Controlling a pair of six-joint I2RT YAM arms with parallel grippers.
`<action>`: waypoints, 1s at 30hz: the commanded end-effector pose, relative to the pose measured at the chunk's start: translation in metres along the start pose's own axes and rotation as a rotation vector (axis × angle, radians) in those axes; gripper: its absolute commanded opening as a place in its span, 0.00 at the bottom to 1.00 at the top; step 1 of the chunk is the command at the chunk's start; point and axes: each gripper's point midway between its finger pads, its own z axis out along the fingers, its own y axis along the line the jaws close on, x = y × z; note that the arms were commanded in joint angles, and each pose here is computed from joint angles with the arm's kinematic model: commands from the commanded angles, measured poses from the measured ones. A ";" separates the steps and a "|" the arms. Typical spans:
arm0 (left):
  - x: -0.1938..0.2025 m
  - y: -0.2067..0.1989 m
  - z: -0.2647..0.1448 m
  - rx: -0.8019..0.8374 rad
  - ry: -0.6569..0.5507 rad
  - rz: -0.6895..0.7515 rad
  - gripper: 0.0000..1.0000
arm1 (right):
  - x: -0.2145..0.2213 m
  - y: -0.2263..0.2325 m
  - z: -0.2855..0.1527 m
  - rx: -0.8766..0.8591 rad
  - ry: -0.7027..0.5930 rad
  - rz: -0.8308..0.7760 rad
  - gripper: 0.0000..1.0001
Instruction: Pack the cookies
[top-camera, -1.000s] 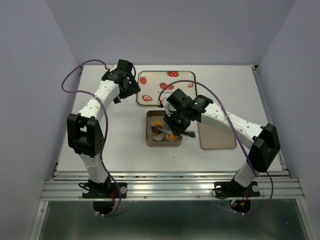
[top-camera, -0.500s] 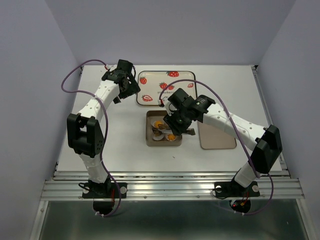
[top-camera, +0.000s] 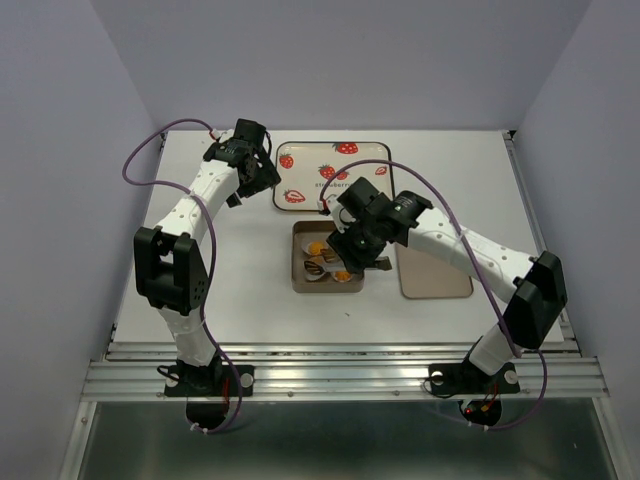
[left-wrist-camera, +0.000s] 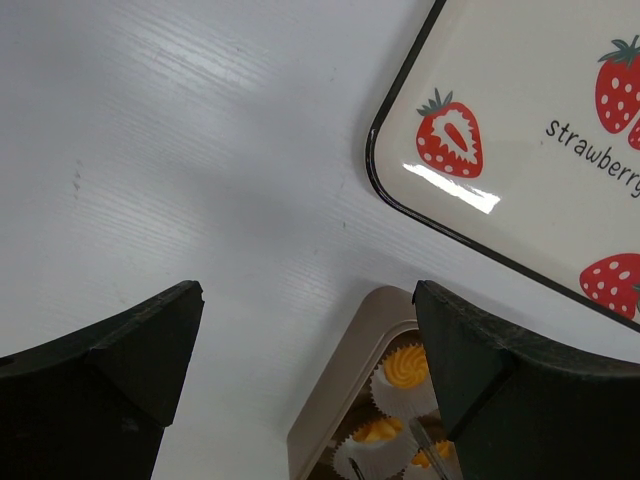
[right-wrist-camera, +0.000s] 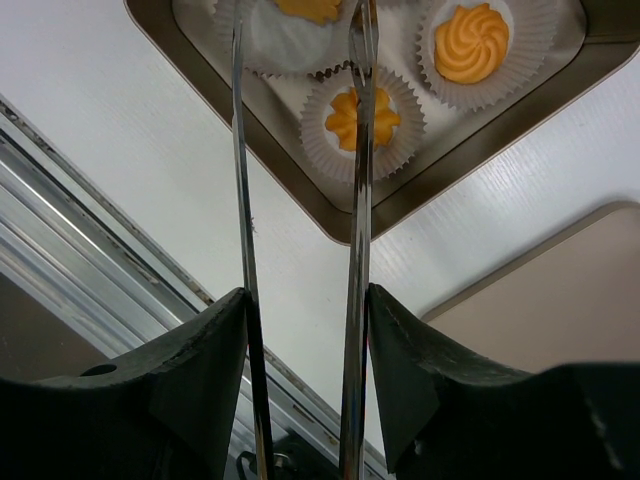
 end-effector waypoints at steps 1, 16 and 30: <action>-0.010 0.001 -0.015 0.011 -0.047 0.001 0.99 | -0.018 0.004 -0.021 0.003 -0.092 -0.022 0.55; -0.008 0.002 -0.021 0.009 -0.035 -0.003 0.99 | -0.056 0.006 -0.038 0.012 -0.220 0.058 0.36; -0.004 0.004 -0.021 0.003 -0.034 0.001 0.99 | -0.035 0.006 -0.006 -0.006 -0.135 0.059 0.27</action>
